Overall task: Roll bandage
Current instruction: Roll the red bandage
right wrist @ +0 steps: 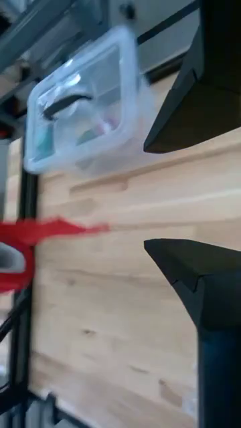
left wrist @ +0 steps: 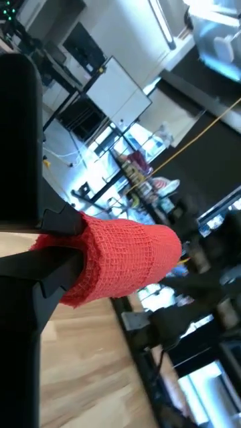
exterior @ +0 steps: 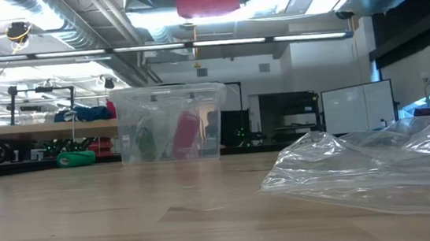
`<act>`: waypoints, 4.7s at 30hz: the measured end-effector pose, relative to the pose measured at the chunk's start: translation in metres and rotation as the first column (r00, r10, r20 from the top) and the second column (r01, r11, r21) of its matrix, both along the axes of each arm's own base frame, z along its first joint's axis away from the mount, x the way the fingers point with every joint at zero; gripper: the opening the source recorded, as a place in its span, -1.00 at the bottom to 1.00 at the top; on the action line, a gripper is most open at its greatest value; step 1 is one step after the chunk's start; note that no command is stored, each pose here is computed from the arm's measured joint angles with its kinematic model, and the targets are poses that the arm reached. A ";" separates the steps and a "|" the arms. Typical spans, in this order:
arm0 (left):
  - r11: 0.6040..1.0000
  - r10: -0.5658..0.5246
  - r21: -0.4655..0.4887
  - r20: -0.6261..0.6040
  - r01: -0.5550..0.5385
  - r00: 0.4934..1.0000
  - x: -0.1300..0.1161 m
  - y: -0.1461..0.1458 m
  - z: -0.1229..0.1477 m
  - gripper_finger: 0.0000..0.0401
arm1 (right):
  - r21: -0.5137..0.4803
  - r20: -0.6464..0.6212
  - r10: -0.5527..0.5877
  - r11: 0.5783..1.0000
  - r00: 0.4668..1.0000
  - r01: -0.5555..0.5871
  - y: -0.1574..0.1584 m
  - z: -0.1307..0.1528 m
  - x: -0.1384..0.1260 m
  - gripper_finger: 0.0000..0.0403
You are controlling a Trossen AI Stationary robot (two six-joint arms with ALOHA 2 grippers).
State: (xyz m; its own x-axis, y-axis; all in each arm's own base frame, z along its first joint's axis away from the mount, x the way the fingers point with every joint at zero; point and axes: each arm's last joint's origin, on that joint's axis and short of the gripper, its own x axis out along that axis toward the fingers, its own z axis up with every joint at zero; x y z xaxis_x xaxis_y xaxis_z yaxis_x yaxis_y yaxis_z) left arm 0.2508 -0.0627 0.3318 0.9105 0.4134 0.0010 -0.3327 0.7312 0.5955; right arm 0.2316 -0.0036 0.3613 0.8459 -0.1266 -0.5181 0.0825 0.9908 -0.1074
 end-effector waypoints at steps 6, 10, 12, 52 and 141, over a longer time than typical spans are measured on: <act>1.000 0.001 0.000 0.047 -0.001 0.999 -0.001 0.001 0.006 -0.91 | -0.033 0.257 0.039 0.999 0.966 -0.031 0.000 -0.052 0.022 0.11; 1.000 0.000 -0.015 0.053 0.001 0.999 -0.001 0.000 0.006 -0.91 | -0.058 0.400 0.050 0.998 0.915 -0.029 0.000 -0.072 0.037 0.11; 1.000 0.001 -0.020 0.055 0.000 0.999 -0.001 0.001 0.006 -0.91 | -0.068 0.434 0.059 0.997 0.899 -0.033 0.000 -0.073 0.044 0.11; 0.997 -0.006 0.081 0.227 -0.013 0.974 -0.019 0.005 0.038 -0.91 | -0.110 0.437 0.084 0.993 0.896 -0.039 0.001 -0.039 0.056 -0.51; 0.972 0.226 0.067 0.010 -0.226 0.974 0.005 0.040 0.005 -0.91 | -0.037 0.768 0.154 0.980 0.622 -0.197 0.031 -0.039 0.089 -0.99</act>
State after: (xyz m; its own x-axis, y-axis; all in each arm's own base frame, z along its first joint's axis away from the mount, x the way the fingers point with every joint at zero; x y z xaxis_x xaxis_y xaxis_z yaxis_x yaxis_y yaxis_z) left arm 0.2553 -0.0225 0.3370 0.7934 0.6076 0.0377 -0.4864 0.5953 0.6395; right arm 0.3204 0.0276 0.3221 0.9436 0.0731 0.3229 -0.0630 0.9971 -0.0417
